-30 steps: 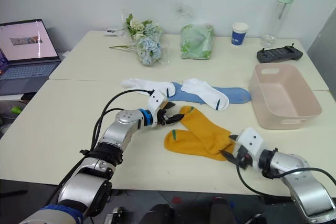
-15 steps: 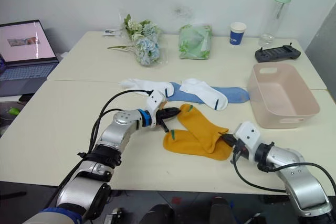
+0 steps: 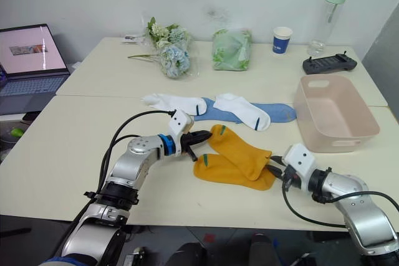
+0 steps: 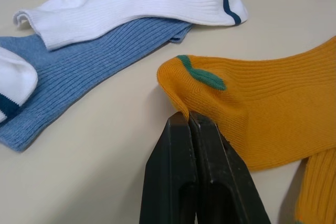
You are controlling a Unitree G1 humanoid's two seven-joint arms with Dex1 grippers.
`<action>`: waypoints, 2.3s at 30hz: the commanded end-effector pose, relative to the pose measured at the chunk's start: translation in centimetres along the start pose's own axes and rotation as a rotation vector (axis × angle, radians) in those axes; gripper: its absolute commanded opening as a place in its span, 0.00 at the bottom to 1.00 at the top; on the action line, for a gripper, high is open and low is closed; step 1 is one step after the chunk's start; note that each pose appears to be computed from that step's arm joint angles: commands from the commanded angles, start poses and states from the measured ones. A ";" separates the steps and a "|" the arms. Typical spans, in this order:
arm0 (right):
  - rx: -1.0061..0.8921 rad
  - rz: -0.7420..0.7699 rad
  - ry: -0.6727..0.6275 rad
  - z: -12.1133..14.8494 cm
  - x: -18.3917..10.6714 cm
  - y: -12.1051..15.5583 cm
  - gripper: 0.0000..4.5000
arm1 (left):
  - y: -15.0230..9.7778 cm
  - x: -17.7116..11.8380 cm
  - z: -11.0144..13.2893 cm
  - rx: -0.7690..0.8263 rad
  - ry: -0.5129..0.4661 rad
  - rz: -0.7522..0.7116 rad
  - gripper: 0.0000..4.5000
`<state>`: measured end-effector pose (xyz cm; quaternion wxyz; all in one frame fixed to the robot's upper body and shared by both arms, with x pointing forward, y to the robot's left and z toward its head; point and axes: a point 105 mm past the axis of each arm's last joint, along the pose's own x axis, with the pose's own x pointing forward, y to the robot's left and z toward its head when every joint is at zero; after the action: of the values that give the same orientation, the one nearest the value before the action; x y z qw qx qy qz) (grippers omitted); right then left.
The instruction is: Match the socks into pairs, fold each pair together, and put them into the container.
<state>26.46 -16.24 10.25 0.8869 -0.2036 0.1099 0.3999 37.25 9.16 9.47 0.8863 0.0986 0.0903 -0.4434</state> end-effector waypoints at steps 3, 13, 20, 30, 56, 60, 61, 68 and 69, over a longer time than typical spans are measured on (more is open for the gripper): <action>-0.042 0.021 -0.038 1.1 -0.1 0.3 0.29 | -0.1 -0.2 0.9 0.030 -0.027 -0.001 0.00; 0.043 0.058 -0.079 1.5 -0.1 1.0 0.29 | -0.5 -0.3 0.5 0.039 -0.015 -0.009 0.00; 0.148 0.071 -0.066 1.1 0.1 1.4 0.29 | -0.4 -0.2 0.5 0.049 -0.011 -0.007 0.00; 0.225 0.096 -0.084 1.6 0.7 2.2 0.29 | -0.6 -0.2 0.2 0.065 0.002 -0.012 0.00; 0.130 0.041 -0.115 2.8 1.3 0.2 0.01 | -0.1 -0.5 0.6 0.069 -0.008 0.011 0.00; 0.125 0.041 -0.117 2.9 1.0 -0.1 0.01 | 0.0 -1.0 1.1 0.062 -0.023 0.007 0.00; 0.124 0.041 -0.118 3.0 0.9 -0.2 0.01 | 0.0 -1.2 1.3 0.054 -0.032 0.006 0.00; 0.126 0.001 -0.131 3.4 -1.1 -2.3 0.01 | -1.2 -3.7 3.6 -0.029 -0.113 -0.026 0.00; 0.134 -0.009 -0.135 3.4 -1.5 -2.7 0.01 | -1.7 -4.2 3.7 -0.051 -0.119 -0.035 0.00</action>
<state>27.53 -16.48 12.77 0.9009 -0.1139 0.1026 0.4060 34.47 10.35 11.81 0.8859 0.0623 0.0762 -0.4532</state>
